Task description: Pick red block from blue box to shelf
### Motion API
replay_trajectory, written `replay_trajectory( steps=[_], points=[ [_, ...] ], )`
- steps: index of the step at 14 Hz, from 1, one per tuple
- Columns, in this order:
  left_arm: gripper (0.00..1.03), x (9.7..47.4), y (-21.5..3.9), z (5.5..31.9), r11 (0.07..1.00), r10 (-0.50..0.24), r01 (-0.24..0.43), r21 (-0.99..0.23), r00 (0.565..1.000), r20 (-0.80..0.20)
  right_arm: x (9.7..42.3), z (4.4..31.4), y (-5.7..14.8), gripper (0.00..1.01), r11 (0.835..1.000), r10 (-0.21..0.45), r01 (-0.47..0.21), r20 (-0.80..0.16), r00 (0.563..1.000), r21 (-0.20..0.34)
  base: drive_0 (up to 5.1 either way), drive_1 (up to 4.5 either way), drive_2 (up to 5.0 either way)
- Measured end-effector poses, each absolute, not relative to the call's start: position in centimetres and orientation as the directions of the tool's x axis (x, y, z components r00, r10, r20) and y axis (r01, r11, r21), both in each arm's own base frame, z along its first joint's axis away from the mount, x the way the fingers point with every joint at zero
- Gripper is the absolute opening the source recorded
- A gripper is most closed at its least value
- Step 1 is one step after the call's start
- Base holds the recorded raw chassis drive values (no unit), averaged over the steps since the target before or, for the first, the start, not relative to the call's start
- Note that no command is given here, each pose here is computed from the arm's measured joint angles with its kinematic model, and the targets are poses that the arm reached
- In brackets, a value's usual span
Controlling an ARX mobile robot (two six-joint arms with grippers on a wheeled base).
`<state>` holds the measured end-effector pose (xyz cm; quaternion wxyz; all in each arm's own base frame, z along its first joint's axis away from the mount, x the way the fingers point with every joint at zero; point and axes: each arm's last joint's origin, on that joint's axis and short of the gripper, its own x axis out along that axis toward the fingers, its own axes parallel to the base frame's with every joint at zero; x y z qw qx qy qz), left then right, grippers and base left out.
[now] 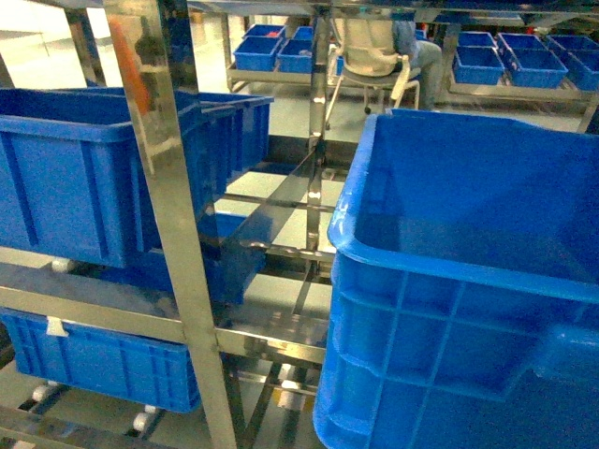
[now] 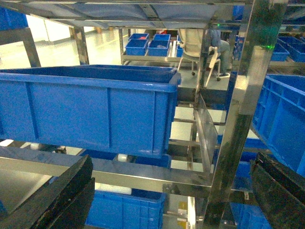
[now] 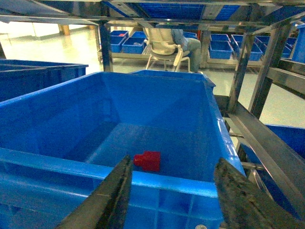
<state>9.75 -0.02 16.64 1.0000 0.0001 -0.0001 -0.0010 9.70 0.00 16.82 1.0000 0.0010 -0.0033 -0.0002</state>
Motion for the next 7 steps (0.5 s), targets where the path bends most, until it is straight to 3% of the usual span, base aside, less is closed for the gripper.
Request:
replay_trajectory(
  steps=[4, 7],
  points=[
    [0.98, 9.75, -0.02, 16.64, 1.0, -0.002, 0.002, 0.0, 1.0, 0.0, 9.7, 16.82, 0.0, 0.98, 1.0, 0.0, 0.0, 0.007, 1.0, 0.002, 0.0, 0.0, 0.0],
    [0.98, 9.75, -0.02, 16.64, 1.0, -0.002, 0.002, 0.0, 1.0, 0.0, 9.7, 16.82, 0.0, 0.98, 1.0, 0.0, 0.0, 0.007, 1.0, 0.002, 0.0, 0.0, 0.0]
  ],
)
